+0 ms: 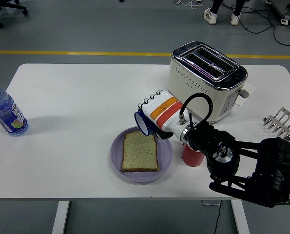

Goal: Pick up the cup,pour liquid into bread,place the cup on the desk

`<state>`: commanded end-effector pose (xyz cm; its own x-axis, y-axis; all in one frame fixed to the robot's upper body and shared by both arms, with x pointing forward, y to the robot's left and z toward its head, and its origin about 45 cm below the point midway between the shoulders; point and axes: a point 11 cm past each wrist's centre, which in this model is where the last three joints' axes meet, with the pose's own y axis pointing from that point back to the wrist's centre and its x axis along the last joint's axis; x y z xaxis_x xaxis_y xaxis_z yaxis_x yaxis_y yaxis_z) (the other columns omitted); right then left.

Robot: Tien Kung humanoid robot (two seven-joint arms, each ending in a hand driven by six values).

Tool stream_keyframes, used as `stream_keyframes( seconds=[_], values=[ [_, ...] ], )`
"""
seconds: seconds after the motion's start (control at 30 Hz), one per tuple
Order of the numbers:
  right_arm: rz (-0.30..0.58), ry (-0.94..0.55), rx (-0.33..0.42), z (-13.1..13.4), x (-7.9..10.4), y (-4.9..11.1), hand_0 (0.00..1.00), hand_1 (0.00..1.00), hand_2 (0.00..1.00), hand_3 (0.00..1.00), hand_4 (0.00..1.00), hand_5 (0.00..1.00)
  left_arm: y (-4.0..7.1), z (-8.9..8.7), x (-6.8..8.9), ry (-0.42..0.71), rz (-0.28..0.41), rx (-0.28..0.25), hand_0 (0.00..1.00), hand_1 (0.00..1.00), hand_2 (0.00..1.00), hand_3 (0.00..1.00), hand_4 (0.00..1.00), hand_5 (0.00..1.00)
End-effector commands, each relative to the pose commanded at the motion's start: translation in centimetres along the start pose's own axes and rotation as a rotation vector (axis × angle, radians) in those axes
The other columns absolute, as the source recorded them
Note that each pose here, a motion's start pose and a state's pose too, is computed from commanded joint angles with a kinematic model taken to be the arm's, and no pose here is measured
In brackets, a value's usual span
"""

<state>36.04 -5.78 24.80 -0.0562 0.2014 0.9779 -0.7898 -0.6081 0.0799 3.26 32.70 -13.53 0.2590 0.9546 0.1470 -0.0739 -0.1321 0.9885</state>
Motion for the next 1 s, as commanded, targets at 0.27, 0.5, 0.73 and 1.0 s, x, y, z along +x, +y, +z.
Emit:
stream_keyframes(
  seconds=[0.27,0.5,0.73,1.0],
  values=[
    [0.015,-0.047,-0.005,0.0,0.2,0.0,0.432,0.366,0.533,0.565,0.559,0.002,0.0,-0.1,0.0,-0.001,0.000,0.001,0.635,0.646,0.657,0.553,0.324,0.834],
    [0.078,-0.231,-0.046,1.3,0.9,0.3,0.431,0.370,0.531,0.563,0.557,0.002,0.0,-0.2,0.0,-0.003,0.000,0.003,0.635,0.646,0.657,0.553,0.324,0.834],
    [0.185,-0.515,-0.125,3.9,2.1,0.9,0.439,0.378,0.531,0.562,0.566,0.002,0.0,-0.5,-0.1,-0.001,-0.001,0.008,0.635,0.646,0.657,0.554,0.326,0.836],
    [0.345,-0.939,-0.277,7.6,2.8,3.3,0.441,0.379,0.532,0.562,0.570,0.002,0.0,-0.7,-0.1,-0.007,-0.001,0.011,0.635,0.646,0.657,0.553,0.325,0.835]
  ],
)
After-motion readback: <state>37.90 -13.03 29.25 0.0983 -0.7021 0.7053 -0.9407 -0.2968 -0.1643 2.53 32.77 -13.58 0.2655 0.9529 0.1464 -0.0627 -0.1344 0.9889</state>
